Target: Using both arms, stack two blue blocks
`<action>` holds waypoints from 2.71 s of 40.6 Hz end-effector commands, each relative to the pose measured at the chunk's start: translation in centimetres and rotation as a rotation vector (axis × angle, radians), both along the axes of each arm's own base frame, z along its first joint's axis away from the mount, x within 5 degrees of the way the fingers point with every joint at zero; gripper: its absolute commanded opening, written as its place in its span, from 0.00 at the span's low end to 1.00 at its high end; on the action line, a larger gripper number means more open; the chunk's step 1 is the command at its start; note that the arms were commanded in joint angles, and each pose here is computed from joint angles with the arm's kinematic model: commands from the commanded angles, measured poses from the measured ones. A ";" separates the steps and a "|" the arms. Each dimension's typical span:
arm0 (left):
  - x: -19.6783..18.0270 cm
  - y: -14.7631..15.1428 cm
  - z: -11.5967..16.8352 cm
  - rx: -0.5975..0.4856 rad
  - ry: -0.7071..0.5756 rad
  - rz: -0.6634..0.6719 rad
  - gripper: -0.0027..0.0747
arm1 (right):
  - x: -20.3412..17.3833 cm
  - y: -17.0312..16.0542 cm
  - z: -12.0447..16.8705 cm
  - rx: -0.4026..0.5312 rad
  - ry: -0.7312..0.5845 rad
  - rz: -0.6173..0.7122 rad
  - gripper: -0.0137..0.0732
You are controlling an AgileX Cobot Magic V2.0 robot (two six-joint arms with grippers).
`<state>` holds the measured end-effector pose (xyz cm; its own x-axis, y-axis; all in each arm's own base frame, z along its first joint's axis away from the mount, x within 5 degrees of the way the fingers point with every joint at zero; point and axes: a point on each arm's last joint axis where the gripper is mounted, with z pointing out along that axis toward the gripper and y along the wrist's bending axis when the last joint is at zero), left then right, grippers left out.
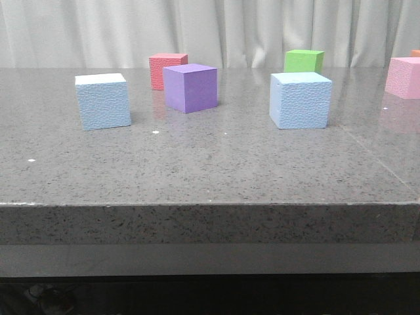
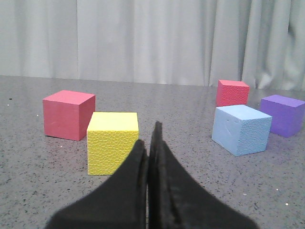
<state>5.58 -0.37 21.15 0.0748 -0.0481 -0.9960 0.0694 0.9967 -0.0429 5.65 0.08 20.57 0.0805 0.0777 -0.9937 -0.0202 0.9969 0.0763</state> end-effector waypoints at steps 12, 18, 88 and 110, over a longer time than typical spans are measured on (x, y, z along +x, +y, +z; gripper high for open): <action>-2.2 0.0 11.4 -0.044 -0.070 -0.020 0.01 | -2.1 0.1 10.6 -0.014 -0.088 0.007 0.08; -1.4 -0.1 14.9 -0.031 0.083 -0.023 0.01 | -0.8 0.2 13.7 -0.018 0.065 0.018 0.08; 4.7 -0.5 13.7 -0.007 0.404 -0.018 0.66 | 22.7 10.8 15.9 -0.012 0.748 0.342 0.90; 4.7 -0.5 13.7 -0.002 0.404 -0.016 0.66 | 31.5 13.1 10.7 0.030 0.875 0.190 0.90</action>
<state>9.93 -0.79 33.19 -0.4172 -0.0348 -0.9081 0.0528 0.9966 -0.0625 36.70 13.11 29.14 -0.7921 0.0266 -0.6097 -0.0867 0.9840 0.1556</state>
